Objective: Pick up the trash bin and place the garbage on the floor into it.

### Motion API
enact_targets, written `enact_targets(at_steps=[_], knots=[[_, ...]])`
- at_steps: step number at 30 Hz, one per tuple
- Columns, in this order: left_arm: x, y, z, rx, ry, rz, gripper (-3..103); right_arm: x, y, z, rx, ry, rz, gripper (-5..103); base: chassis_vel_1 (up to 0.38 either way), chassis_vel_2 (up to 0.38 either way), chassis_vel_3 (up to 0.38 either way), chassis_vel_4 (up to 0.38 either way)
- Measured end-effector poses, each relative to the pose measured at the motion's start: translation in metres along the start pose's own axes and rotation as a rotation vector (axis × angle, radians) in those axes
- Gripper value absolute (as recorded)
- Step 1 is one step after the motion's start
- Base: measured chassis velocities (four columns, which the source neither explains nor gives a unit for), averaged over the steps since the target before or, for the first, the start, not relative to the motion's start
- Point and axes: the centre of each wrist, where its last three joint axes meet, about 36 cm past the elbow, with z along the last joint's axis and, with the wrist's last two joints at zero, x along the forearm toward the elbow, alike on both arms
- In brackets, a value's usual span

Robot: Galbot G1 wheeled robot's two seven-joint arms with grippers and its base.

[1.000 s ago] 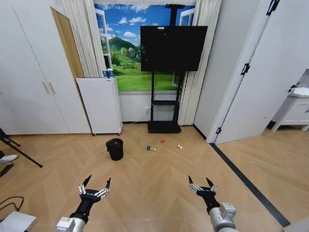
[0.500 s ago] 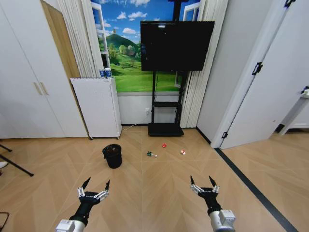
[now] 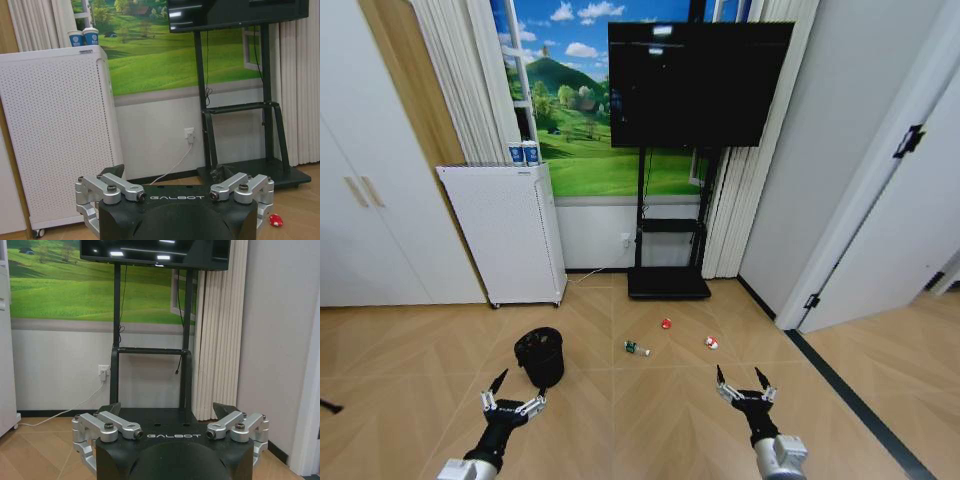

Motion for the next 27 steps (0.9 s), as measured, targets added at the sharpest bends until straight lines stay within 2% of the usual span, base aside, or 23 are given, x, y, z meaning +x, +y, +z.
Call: enact_targets(at_steps=[18,22,27], knots=[[0.000,0.000,0.002,0.001,0.002,0.002,100,-0.005,-0.001,0.006,0.002,-0.009,0.018,100,-0.349,0.352,0.347,-0.356],[0.001,0.000,0.003,-0.001,0.005,-0.031,100,-0.007,-0.001,0.008,0.003,-0.028,0.032,100,-0.347,0.336,0.348,-0.354],[0.002,0.004,0.005,-0.003,-0.034,-0.045,100,-0.004,-0.001,0.010,0.003,-0.041,0.025,100,-0.264,0.240,0.225,-0.245]])
